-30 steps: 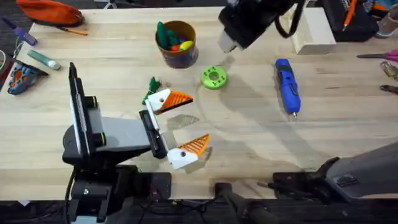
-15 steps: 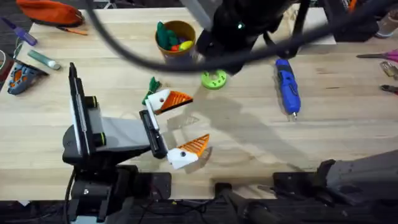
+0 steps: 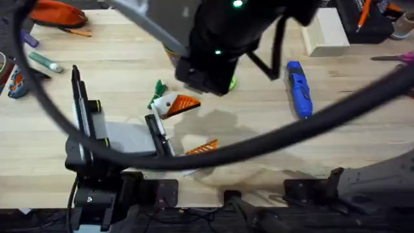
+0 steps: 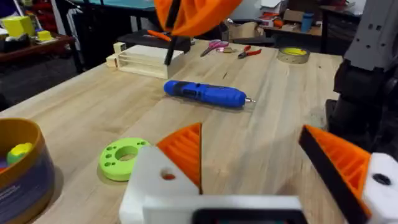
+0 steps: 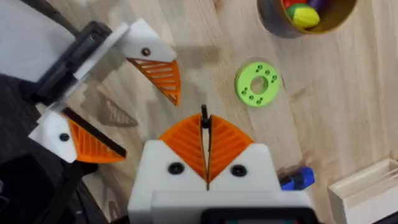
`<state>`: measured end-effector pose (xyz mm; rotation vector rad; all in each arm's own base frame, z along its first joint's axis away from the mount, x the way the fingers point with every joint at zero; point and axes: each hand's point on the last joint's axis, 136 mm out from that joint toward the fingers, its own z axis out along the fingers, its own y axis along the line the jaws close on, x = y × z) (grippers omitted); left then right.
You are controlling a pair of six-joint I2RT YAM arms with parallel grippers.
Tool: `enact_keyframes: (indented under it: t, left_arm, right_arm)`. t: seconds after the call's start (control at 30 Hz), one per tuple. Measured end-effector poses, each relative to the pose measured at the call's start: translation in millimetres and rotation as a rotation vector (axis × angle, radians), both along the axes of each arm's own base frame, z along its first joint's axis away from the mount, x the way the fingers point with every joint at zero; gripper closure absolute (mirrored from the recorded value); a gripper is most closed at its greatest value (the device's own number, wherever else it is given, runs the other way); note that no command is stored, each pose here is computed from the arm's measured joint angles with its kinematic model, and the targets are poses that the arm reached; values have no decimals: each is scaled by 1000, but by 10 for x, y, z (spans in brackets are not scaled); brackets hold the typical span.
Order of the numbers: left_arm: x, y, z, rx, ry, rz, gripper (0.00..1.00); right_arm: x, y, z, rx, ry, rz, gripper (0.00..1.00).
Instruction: Pick up the gripper from the table and insert it into the empty holder that is missing its gripper. Then pick up a screw, insert it into the mounting hole, and use the screwdriver to tighten it. Finally, clean up the table by picking up the vegetable and placing it into the bucket.
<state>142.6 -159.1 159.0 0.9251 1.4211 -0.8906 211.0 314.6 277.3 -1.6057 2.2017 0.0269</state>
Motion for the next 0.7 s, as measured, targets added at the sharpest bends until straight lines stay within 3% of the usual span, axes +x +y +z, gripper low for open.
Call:
enact_keyframes:
  t: [0.37,0.7]
  left_arm:
    - [0,0,1,0,-1,0,15]
    - [0,0,0,0,0,0,16]
  right_arm:
    - [-97,345,-46,-21,-5,97,995]
    - [-190,425,-87,-36,-4,143,995]
